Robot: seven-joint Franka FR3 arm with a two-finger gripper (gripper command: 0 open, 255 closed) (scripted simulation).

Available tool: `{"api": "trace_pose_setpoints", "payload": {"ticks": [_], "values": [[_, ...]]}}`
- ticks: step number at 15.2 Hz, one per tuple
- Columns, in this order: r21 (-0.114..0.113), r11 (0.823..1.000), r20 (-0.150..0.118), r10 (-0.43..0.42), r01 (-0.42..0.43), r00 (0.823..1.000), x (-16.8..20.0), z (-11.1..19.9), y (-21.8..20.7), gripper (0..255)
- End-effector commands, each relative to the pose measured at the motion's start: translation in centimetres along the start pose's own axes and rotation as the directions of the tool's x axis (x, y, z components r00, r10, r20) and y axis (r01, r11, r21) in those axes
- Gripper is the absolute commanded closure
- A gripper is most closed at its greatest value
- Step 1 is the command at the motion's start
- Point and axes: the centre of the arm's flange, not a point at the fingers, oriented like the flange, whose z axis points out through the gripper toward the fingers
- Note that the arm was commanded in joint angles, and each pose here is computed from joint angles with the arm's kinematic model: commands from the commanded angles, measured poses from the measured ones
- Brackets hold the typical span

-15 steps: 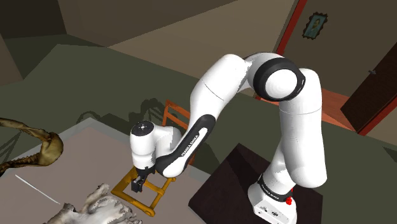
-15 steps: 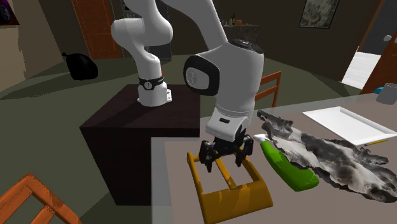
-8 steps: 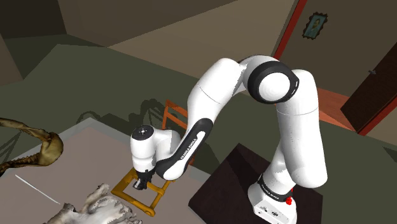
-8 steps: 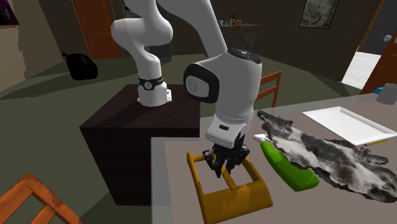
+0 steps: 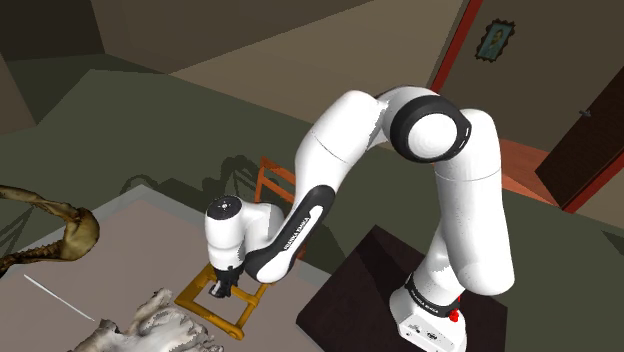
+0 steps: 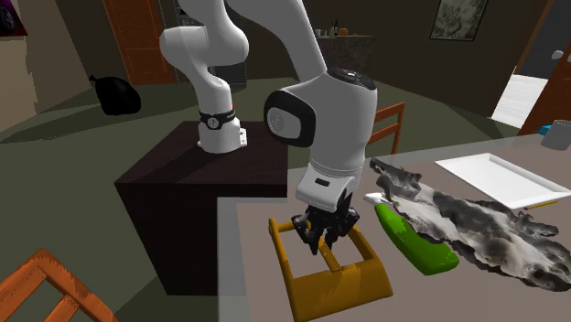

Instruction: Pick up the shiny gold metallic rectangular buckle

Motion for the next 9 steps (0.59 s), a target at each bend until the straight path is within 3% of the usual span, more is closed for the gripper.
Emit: {"api": "trace_pose_setpoints", "payload": {"ticks": [1, 9], "values": [[0.000, 1.000, 0.000, 0.000, 0.000, 1.000, 0.0, -0.8, 0.0, 255], [0.000, 1.000, 0.000, 0.000, 0.000, 1.000, 0.1, -5.0, 0.2, 255]]}}
